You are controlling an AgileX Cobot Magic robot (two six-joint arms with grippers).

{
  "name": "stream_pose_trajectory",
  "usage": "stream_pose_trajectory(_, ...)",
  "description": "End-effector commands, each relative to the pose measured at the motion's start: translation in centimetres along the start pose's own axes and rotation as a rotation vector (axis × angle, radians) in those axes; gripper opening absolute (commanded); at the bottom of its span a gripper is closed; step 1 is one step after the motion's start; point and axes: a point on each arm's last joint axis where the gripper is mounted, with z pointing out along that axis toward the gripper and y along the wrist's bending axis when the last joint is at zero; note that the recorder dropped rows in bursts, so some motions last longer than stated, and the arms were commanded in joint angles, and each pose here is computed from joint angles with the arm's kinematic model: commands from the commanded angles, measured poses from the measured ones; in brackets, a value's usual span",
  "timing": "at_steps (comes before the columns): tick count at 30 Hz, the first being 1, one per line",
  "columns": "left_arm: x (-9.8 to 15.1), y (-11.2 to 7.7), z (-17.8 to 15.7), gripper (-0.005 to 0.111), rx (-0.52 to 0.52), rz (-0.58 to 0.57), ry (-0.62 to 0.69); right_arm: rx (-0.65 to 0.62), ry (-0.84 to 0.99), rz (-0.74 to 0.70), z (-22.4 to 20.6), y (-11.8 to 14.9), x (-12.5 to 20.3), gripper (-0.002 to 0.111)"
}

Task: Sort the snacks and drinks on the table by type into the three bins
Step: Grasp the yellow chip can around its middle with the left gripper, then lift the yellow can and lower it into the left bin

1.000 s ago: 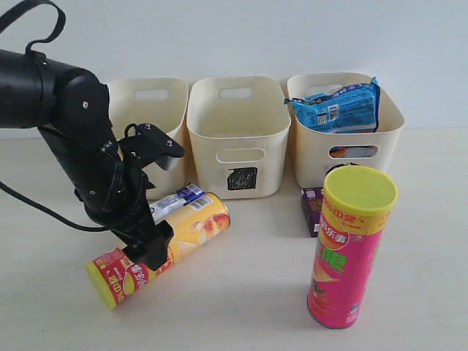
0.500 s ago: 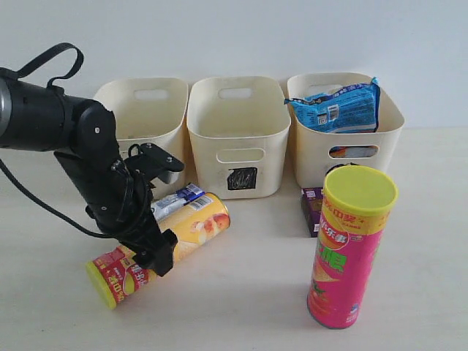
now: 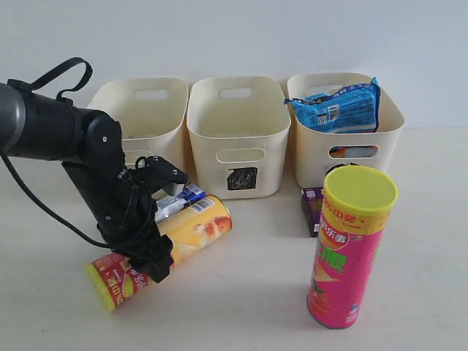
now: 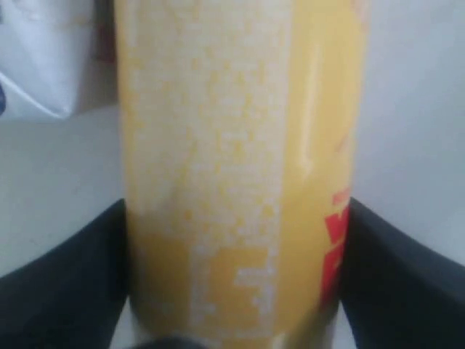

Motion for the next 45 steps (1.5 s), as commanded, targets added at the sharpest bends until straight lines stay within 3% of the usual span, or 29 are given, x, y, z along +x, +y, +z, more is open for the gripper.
stream_pose_trajectory(1, 0.3, -0.3, -1.0, 0.004, 0.018, 0.007, 0.013, 0.008, -0.008, 0.002, 0.0, 0.0, 0.1, 0.000)
stream_pose_trajectory(5, 0.2, -0.6, -3.6, 0.004, 0.013, 0.008, -0.041, 0.008, -0.008, 0.002, 0.0, 0.0, 0.1, 0.000)
stream_pose_trajectory(12, 1.8, -3.0, -9.7, 0.004, 0.133, 0.076, -0.049, 0.008, -0.008, 0.002, 0.0, 0.0, 0.1, 0.000)
stream_pose_trajectory(19, 2.7, -3.8, -15.3, 0.004, 0.074, 0.088, -0.219, 0.008, -0.008, 0.002, 0.0, 0.0, 0.1, 0.000)
stream_pose_trajectory(23, 2.2, -2.3, -17.7, 0.004, -0.027, -0.071, -0.386, 0.008, -0.008, 0.002, 0.0, 0.0, 0.1, 0.000)
stream_pose_trajectory(27, 1.4, -0.7, -18.8, 0.004, -0.095, -0.151, -0.525, 0.008, -0.008, 0.002, 0.0, 0.0, 0.1, 0.000)
stream_pose_trajectory(35, -0.5, 2.3, -20.1, 0.004, -0.241, -0.214, -0.772, 0.008, -0.008, 0.002, 0.0, 0.0, 0.1, 0.000)
stream_pose_trajectory(39, -1.7, 3.3, -19.4, 0.004, -0.271, -0.214, -0.808, 0.008, -0.008, 0.002, 0.0, 0.0, 0.1, 0.000)
stream_pose_trajectory(45, -3.2, 6.5, -18.0, 0.004, -0.315, -0.273, -0.840, 0.008, -0.008, 0.002, 0.0, 0.0, 0.1, 0.000)
